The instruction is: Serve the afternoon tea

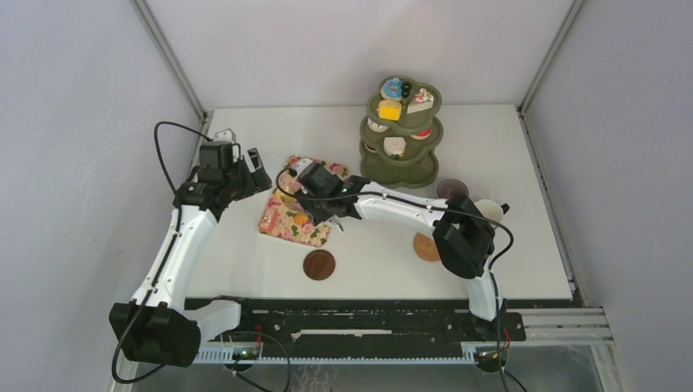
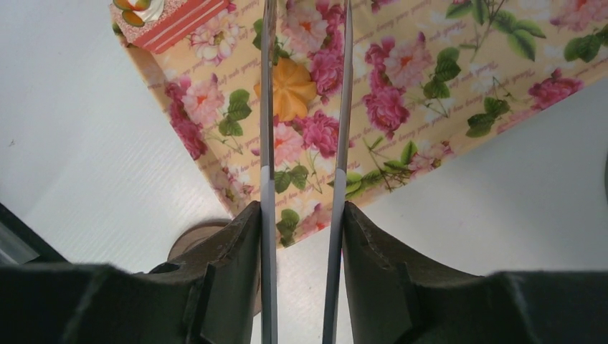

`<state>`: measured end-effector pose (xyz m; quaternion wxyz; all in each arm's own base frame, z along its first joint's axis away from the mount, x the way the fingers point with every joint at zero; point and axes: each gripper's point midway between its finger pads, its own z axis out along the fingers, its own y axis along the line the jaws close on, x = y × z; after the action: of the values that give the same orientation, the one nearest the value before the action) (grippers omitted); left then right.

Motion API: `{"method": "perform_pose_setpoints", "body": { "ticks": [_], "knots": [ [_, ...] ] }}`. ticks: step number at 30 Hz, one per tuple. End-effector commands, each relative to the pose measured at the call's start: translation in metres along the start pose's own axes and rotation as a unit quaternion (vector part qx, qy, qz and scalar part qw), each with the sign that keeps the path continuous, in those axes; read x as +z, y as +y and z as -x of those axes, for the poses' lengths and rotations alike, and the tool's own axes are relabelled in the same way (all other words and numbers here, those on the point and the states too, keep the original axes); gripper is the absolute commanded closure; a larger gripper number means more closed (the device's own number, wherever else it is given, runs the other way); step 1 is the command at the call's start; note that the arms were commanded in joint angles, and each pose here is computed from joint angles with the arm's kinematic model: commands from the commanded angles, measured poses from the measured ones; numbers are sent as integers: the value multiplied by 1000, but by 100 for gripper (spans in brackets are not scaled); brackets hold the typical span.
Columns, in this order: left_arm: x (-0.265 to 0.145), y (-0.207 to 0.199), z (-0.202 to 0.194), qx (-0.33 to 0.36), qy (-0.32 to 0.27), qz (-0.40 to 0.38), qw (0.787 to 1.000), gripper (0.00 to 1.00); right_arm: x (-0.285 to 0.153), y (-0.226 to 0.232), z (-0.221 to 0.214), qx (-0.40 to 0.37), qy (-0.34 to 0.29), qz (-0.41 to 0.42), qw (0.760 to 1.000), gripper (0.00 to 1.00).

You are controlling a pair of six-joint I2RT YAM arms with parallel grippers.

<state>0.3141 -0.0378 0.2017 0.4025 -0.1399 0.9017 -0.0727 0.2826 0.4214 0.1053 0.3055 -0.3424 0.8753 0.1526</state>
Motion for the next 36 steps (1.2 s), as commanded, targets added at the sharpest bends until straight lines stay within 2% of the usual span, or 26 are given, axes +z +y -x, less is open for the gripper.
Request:
{"method": "perform_pose_setpoints", "body": {
  "ticks": [1, 15, 18, 22, 28, 36],
  "knots": [
    [-5, 4, 1, -1, -14, 3, 1000, 12, -6, 3, 35, -12, -50, -5, 999, 50],
    [-1, 3, 1, 0, -7, 2, 1000, 12, 7, 12, 36, -11, -56, 19, 998, 52],
    [-1, 3, 1, 1, -9, 3, 1000, 12, 4, 10, 34, -8, -55, 15, 998, 60],
    [0, 5, 0, 1, -8, 6, 1000, 12, -5, 5, 30, 2, -57, 11, 998, 78],
    [1, 2, 2, 0, -7, 2, 1000, 12, -23, -2, 24, 18, -65, 7, 998, 99],
    [1, 2, 3, -2, -7, 2, 1000, 12, -65, -25, -1, 55, -84, -19, 995, 100]
  ]
}}
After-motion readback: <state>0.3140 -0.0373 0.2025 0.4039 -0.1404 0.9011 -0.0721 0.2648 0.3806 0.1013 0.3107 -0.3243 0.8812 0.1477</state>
